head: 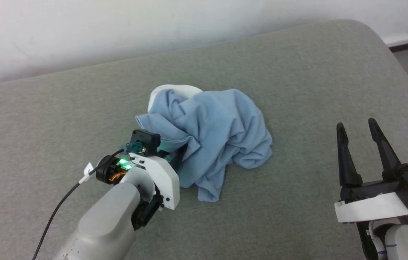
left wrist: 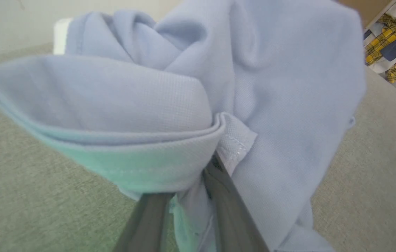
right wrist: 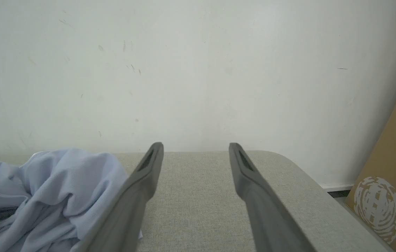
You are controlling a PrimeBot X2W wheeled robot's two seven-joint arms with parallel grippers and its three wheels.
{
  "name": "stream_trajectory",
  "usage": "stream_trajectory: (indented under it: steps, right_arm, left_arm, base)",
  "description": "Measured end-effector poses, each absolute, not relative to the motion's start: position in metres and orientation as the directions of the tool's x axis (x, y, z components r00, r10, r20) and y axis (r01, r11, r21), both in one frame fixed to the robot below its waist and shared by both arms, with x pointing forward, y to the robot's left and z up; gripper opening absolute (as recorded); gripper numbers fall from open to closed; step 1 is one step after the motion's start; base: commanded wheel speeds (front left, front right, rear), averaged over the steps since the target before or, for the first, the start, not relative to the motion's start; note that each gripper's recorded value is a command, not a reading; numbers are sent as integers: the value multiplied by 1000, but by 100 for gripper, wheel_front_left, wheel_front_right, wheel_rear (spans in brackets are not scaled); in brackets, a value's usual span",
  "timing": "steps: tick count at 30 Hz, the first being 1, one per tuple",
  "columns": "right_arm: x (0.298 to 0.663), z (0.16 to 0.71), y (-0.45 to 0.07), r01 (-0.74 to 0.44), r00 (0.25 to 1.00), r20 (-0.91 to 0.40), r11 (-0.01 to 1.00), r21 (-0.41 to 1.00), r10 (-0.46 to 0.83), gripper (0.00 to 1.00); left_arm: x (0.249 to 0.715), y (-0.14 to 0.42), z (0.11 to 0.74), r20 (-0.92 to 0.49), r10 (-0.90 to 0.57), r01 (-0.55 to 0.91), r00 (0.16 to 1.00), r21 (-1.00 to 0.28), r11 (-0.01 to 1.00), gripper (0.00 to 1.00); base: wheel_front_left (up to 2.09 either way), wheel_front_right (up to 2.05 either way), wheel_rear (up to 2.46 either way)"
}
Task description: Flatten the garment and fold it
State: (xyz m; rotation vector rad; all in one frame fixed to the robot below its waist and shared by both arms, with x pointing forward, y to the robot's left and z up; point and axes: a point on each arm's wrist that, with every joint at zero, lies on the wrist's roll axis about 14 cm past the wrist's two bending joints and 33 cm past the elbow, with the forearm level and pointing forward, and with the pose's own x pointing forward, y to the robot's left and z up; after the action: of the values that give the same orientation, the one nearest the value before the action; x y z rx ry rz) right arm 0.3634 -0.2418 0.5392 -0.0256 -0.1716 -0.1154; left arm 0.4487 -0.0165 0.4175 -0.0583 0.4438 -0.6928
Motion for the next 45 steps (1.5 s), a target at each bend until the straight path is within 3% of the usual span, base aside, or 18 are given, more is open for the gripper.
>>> stream_trajectory:
  steps: [1,9,17,21,26,34,45]
  right_arm:
    - [365,539,-240,109,980,171,994,-14,-105,100]
    - [363,538,-222,56,984,172,998,-30,-50,100]
    - [358,540,-192,-34,983,181,999,-37,40,100]
    - [357,542,-181,-68,980,186,997,-36,74,100]
    - [355,540,-165,-117,976,182,993,-34,121,100]
    - [348,536,-157,-144,975,170,989,-22,145,100]
    - [350,529,-150,-165,975,151,986,-12,165,100]
  left_arm:
    - [450,-13,420,-363,-622,597,694,-194,778,100]
    - [453,25,472,-149,-514,485,845,-190,853,100]
    - [423,116,507,-9,-288,284,958,-140,949,100]
    - [399,139,543,125,-215,225,969,-71,972,100]
    - [361,153,550,177,-142,149,974,-32,988,100]
    - [328,151,541,181,-102,103,978,4,995,100]
    - [328,160,538,178,-71,78,981,-33,996,100]
  base:
    - [0,0,0]
    - [0,0,0]
    - [0,0,0]
    - [0,0,0]
    - [0,0,0]
    - [0,0,0]
    - [0,0,0]
